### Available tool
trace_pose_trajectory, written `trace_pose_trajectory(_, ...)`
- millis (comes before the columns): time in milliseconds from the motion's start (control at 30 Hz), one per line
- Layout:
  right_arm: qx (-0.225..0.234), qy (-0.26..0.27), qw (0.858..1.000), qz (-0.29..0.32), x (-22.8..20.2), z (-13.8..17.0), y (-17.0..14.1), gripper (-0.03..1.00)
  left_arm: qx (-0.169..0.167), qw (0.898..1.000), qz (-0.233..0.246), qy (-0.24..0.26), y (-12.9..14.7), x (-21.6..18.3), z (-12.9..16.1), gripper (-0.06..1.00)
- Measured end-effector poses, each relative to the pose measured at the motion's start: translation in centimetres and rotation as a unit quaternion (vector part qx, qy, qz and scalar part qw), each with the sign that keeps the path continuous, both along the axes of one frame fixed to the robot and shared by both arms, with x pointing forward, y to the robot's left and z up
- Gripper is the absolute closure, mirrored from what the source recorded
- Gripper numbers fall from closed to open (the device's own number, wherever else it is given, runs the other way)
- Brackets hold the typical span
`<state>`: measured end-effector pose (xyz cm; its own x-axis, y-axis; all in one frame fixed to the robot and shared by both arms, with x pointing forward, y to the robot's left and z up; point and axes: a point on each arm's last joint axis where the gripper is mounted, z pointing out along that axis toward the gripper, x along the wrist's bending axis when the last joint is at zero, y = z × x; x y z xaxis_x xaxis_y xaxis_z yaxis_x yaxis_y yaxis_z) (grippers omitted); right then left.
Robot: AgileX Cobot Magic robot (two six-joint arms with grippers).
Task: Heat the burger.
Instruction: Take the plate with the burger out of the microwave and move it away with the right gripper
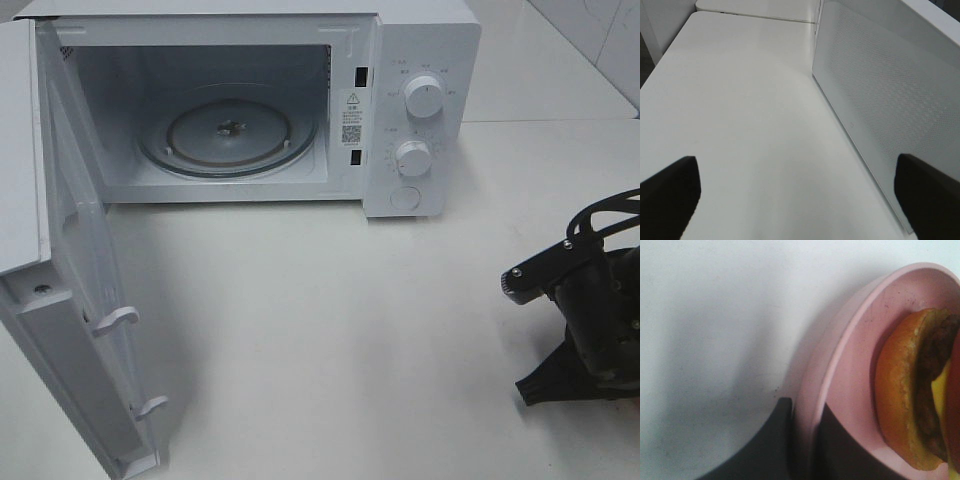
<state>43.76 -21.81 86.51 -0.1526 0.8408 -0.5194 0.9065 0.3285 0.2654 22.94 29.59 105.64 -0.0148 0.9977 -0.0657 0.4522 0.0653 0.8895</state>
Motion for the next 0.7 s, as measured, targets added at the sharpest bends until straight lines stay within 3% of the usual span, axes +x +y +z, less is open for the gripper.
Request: trace_pose_trajectory(700,-0.042,0.006,0.999,0.004,0.3,-1.9,-0.3,0.85,0.000,1.000,0.000,0.000,0.0,0.0,0.0,-0.03)
